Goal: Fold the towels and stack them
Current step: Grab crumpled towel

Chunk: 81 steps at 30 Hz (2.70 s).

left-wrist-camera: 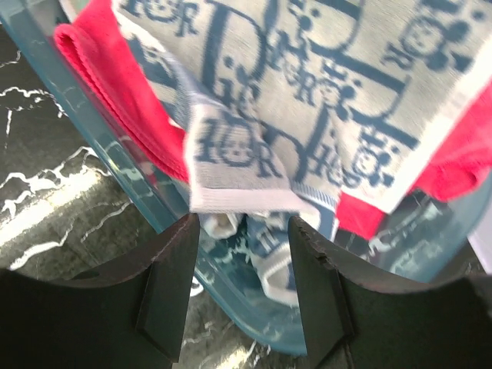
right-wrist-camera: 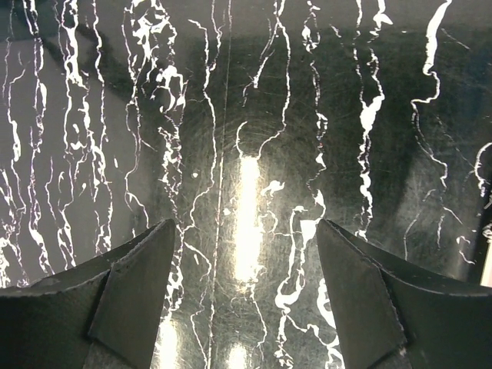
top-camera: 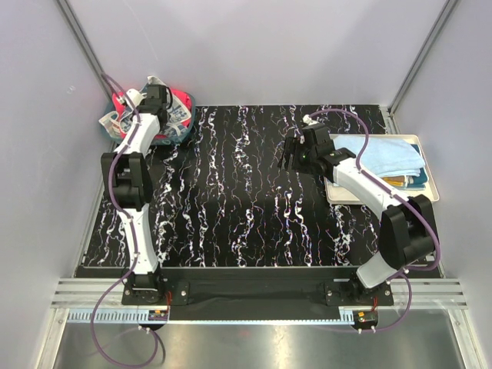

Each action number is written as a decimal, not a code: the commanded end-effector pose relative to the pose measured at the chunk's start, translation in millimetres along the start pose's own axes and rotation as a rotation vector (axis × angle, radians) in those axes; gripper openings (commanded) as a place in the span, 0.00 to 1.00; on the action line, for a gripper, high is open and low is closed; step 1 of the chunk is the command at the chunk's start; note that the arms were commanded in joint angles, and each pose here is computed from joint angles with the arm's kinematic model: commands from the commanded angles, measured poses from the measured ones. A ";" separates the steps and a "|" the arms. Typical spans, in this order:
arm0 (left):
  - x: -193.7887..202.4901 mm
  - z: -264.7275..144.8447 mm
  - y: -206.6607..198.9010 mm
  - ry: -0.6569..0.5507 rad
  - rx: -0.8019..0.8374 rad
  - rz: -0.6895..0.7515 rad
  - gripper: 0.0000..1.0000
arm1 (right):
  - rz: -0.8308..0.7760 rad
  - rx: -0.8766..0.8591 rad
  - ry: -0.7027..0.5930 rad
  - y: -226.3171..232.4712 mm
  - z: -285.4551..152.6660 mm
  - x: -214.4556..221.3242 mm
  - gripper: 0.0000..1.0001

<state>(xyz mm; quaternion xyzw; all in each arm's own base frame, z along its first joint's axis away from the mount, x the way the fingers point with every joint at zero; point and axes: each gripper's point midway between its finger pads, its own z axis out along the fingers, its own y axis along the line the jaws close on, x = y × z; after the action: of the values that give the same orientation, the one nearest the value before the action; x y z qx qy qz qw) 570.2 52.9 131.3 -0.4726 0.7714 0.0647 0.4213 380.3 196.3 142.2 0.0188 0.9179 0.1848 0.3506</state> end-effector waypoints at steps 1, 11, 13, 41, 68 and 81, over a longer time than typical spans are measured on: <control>-14.8 5.8 -2.4 -0.049 -0.011 -0.059 0.55 | 0.001 -0.042 -0.023 11.4 2.0 -9.1 0.81; -13.0 14.8 -9.6 -0.059 0.016 -0.078 0.56 | -0.002 -0.035 -0.018 9.5 4.0 -7.6 0.80; -21.3 23.5 0.0 -0.066 -0.006 -0.101 0.56 | -0.002 -0.037 -0.015 9.7 4.9 -7.0 0.80; -44.6 58.2 -22.0 -0.127 0.126 -0.238 0.59 | 0.003 -0.040 0.031 7.0 21.9 6.7 0.79; -59.8 36.6 -56.2 -0.144 0.321 -0.176 0.17 | 0.005 -0.035 0.061 6.0 36.1 11.2 0.77; -106.5 -76.7 -100.2 -0.284 0.637 -0.201 0.00 | 0.003 -0.032 0.061 5.5 39.0 10.7 0.77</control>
<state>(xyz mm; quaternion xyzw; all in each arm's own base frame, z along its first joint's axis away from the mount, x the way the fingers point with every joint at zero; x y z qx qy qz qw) 624.2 50.6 216.8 -0.4210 0.6831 -0.1066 0.5872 382.9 205.1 90.8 0.0142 0.9377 0.1804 0.2967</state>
